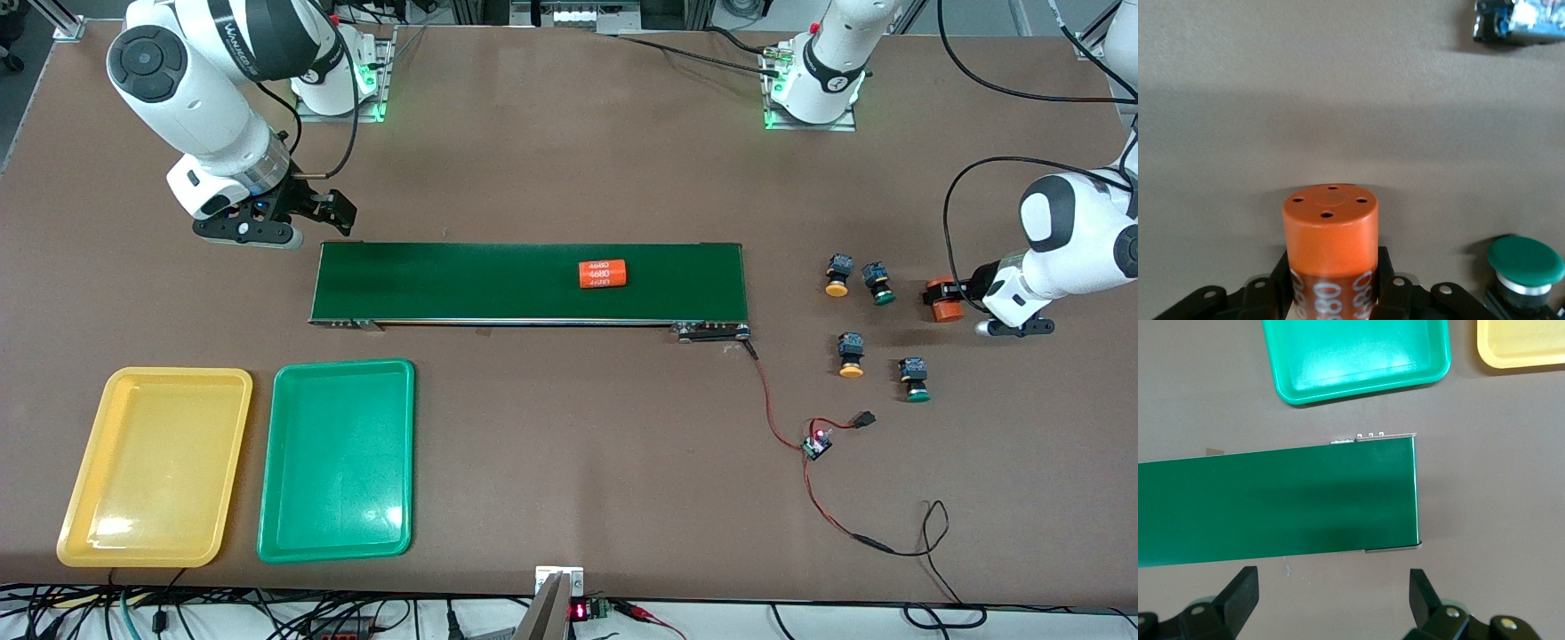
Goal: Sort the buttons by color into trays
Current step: 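Place the second orange cylinder on the green belt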
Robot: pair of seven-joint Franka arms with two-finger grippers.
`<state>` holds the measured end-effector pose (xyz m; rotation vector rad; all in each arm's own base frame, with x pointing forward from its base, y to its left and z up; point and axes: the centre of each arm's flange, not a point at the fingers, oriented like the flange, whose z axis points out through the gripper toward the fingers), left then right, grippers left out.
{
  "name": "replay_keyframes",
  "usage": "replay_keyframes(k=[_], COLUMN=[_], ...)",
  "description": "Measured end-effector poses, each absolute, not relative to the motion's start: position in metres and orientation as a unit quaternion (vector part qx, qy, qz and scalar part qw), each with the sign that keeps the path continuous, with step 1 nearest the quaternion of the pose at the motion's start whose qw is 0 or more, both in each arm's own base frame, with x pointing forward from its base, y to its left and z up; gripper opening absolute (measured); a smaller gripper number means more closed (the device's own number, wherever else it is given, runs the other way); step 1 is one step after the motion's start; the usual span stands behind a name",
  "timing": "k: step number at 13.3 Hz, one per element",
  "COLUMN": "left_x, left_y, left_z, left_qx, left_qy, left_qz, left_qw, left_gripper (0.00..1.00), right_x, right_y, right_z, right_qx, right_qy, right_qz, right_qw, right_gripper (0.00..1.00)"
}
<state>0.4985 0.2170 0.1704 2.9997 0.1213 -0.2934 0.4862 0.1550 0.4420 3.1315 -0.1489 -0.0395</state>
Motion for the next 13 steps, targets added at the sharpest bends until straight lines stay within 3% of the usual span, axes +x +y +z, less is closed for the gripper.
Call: replay_keyframes(k=[3,6,9,13], left_x=[0.516,0.554,0.579,0.583], left_y=[0.208,0.183,0.111,0.028], left_z=[0.196,0.264,0.317,0.302], left_qx=[0.991,0.988,0.978,0.956], left_qy=[0.020,-0.016,-0.106,-0.205], left_qz=[-0.118,-0.148,-0.175,-0.204], left_qw=[0.060,0.048,0.044,0.056], left_gripper=[0.50,0.50,0.50,0.50], right_x=[0.486,0.486,0.487,0.487], right_y=[0.155,0.154,0.154,0.153], right_z=[0.442,0.442,0.442,0.443], right_qx=[0.999,0.999,0.999,0.999], right_qy=[-0.048,-0.048,-0.048,-0.050], right_qz=[-0.013,-0.013,-0.013,-0.012], right_qw=[0.003,0.003,0.003,0.003], right_gripper=[1.00,1.00,1.00,1.00])
